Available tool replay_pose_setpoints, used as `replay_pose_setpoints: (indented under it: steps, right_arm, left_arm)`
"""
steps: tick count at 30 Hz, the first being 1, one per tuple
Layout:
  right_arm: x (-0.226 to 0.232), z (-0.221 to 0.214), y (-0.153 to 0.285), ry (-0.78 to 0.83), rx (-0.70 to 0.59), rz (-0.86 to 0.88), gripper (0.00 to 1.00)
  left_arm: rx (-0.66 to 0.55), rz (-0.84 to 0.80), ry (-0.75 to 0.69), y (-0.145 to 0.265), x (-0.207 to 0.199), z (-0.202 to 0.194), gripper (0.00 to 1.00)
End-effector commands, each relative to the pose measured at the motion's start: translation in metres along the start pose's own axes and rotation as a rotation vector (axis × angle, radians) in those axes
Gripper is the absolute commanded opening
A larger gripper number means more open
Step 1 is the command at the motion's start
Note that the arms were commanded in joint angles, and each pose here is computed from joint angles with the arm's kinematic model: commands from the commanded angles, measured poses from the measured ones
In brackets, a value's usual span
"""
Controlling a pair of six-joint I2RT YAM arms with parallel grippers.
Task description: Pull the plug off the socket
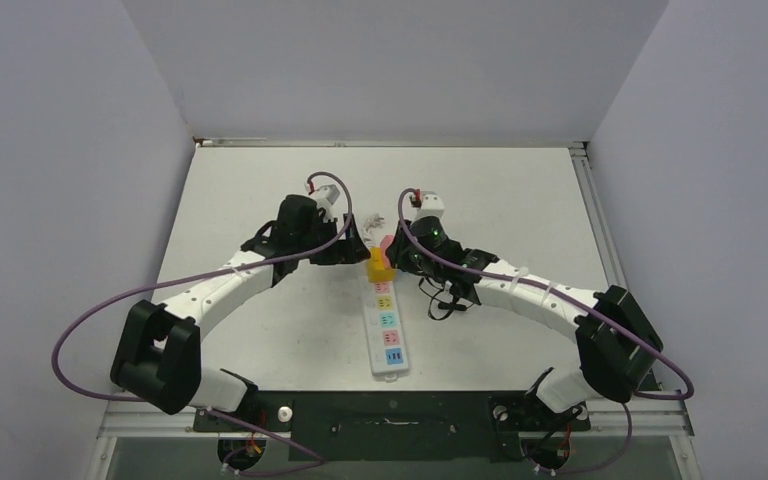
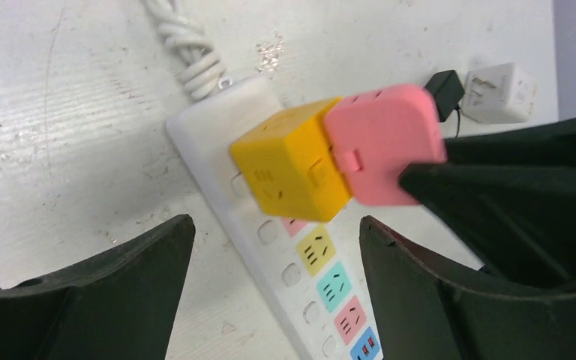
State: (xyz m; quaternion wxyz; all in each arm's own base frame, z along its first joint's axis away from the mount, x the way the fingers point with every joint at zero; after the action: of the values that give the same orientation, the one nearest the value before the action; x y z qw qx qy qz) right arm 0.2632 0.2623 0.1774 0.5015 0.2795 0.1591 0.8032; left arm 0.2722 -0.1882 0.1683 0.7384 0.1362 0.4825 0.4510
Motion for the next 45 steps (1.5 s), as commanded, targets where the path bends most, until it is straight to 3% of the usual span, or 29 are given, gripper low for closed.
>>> replay_pose_setpoints:
  steps: [1, 7, 16, 30, 38, 45]
  right_arm:
    - [0.013, -0.006, 0.014, 0.039, -0.013, -0.044, 0.05]
    - [0.02, -0.017, 0.012, 0.049, 0.001, -0.083, 0.05]
    - [0.024, -0.019, 0.008, 0.064, 0.011, -0.092, 0.05]
    - [0.026, -0.023, 0.006, 0.071, 0.016, -0.086, 0.05]
    - [0.028, -0.025, 0.001, 0.072, 0.025, -0.08, 0.25]
    - [0.03, -0.027, -0.004, 0.092, 0.037, -0.092, 0.29]
  left_arm:
    - [-0.02, -0.103, -0.027, -0.001, -0.011, 0.003, 0.77]
    - [0.087, -0.087, 0.045, -0.015, -0.004, -0.009, 0.65]
    - [0.133, -0.12, 0.118, -0.024, -0.002, -0.02, 0.5]
    - [0.155, -0.125, 0.131, -0.034, 0.002, -0.021, 0.46]
    - [0.195, -0.087, 0.154, -0.041, 0.009, -0.028, 0.31]
    - [0.21, -0.068, 0.164, -0.044, 0.013, -0.031, 0.25]
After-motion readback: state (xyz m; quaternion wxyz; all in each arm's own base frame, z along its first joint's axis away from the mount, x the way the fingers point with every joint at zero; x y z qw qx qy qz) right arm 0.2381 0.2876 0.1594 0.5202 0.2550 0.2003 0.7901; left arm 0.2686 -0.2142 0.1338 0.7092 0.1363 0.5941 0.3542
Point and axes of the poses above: each gripper's point midway between its finger pads, its own y axis back along the fingers, its own x axis along the line the jaws close on, z = x × y, the point moved 7 cm from there along y, back along the fingers, and after that the axes turned 8 degrees about y, right-handed, at the moved point
